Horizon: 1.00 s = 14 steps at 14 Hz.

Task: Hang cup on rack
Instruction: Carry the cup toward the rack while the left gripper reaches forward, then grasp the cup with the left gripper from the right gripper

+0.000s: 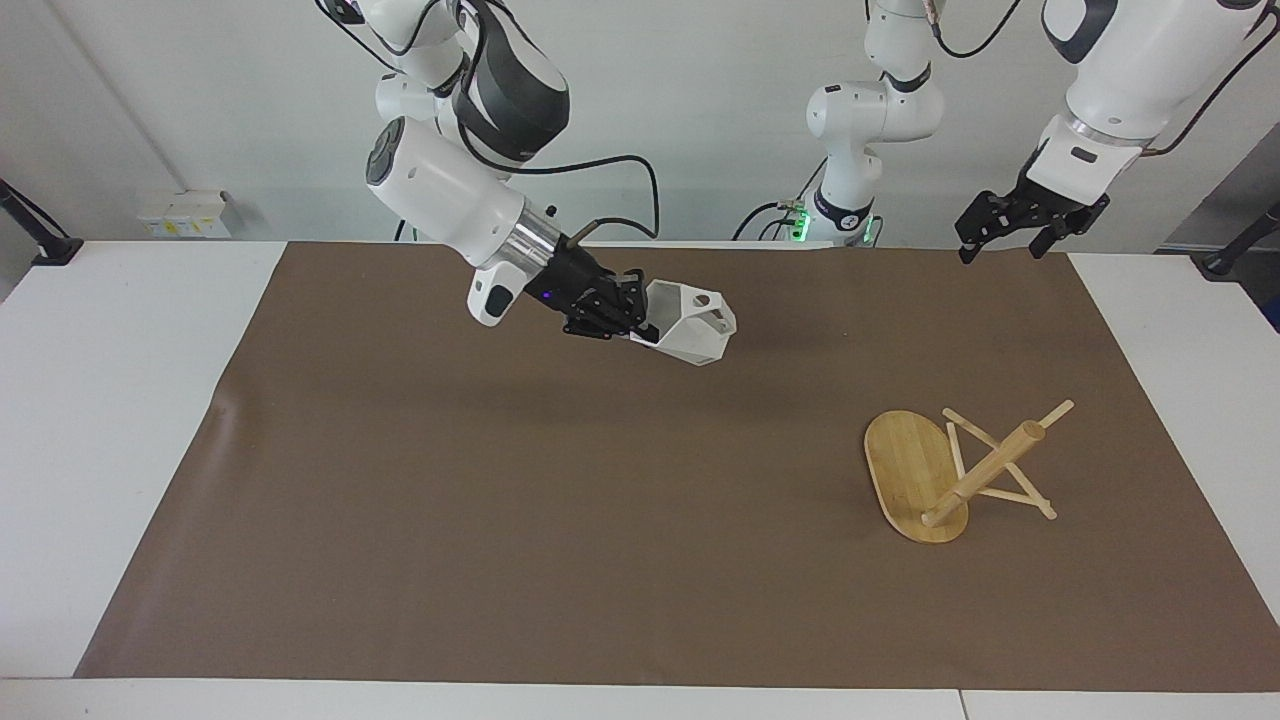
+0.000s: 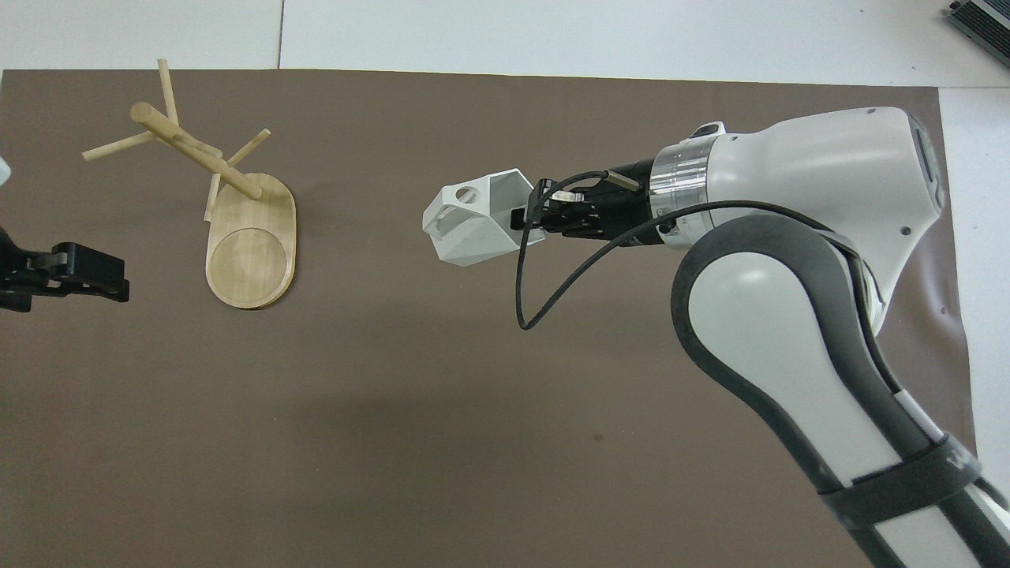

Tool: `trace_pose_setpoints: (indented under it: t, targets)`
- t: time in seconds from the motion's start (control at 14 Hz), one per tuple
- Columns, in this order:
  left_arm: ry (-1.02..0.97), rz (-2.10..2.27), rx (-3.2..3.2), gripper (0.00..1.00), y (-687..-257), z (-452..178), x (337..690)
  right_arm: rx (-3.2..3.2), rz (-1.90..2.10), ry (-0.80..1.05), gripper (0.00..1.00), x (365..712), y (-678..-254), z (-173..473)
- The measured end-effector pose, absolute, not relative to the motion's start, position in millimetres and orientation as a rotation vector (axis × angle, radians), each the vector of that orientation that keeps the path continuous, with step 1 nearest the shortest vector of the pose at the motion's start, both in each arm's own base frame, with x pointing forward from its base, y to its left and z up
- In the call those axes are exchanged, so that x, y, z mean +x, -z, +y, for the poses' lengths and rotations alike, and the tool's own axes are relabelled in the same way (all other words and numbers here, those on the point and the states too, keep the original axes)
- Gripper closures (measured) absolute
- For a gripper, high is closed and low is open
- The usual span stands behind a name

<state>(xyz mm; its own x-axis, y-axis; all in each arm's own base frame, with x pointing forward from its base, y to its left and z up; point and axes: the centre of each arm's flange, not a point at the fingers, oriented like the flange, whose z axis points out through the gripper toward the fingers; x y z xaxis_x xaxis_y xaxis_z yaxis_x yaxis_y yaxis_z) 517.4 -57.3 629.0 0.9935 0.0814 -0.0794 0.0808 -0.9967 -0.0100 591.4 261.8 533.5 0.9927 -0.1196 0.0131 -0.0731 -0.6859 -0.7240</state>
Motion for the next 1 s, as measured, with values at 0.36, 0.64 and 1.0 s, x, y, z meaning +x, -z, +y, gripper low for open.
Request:
trace_pose_setpoints:
  t: [0.36,0.64,1.0]
  targets:
    - [-0.156,-0.729,-3.199,0.00,-621.2,-88.5,517.4,-2.206,0.188,0.083,0.95,583.5,-543.4,288.3]
    - [-0.248,-1.374,-3.116,0.00,-618.4,-100.4,527.6,-2.166,0.253,0.121,0.95,576.5,-548.9,311.8]
    - [-0.513,-2.141,-2.747,0.00,-595.3,-115.3,558.1,-2.142,0.279,0.154,0.95,572.7,-551.9,324.3]
